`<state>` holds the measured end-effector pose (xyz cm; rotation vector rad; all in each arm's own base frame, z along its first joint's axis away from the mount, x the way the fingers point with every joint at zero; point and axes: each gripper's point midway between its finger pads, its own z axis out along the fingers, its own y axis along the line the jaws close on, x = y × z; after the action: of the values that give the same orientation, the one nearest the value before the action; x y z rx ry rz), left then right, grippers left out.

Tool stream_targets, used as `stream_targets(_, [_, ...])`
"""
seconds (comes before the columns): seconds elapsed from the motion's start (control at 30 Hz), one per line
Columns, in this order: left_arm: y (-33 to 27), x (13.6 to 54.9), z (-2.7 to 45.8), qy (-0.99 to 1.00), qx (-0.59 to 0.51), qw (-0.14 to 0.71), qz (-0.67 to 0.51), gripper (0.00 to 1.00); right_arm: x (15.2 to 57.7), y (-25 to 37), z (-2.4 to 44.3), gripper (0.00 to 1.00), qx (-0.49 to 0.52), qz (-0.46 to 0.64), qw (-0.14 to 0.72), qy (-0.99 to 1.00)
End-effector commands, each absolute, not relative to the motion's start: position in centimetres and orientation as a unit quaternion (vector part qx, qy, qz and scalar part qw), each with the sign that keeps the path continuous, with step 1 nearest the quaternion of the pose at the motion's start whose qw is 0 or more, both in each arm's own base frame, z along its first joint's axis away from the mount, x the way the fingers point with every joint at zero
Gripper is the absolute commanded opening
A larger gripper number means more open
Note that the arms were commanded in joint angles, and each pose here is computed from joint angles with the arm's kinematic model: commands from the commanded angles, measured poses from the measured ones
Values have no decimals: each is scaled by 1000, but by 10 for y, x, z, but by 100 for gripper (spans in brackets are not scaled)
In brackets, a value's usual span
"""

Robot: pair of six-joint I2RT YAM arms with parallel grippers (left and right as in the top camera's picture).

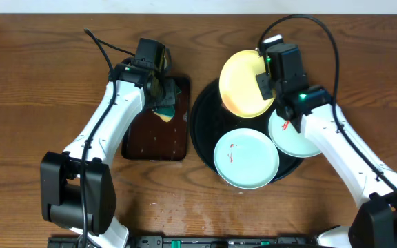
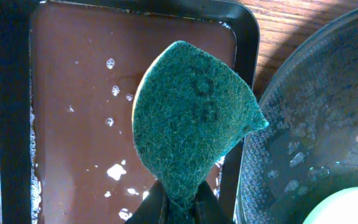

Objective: Clean dirty plates on tray and stack at the side
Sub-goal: 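Lift the yellow plate off the black tray with the right gripper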

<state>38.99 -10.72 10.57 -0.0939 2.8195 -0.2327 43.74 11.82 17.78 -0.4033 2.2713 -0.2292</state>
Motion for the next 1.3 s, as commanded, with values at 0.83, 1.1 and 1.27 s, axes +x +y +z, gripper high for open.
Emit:
stream_targets(0.83, [-105,392,108,984,-27,159,-76,8,387,161,243,1,-216,-375,447,783])
stream_targets(1.1, [-105,392,108,984,-26,159,-76,8,385,161,244,1,-214,-391,445,776])
stream_targets(1.27, [-105,392,108,984,-27,159,-76,8,389,157,241,1,-206,-382,445,783])
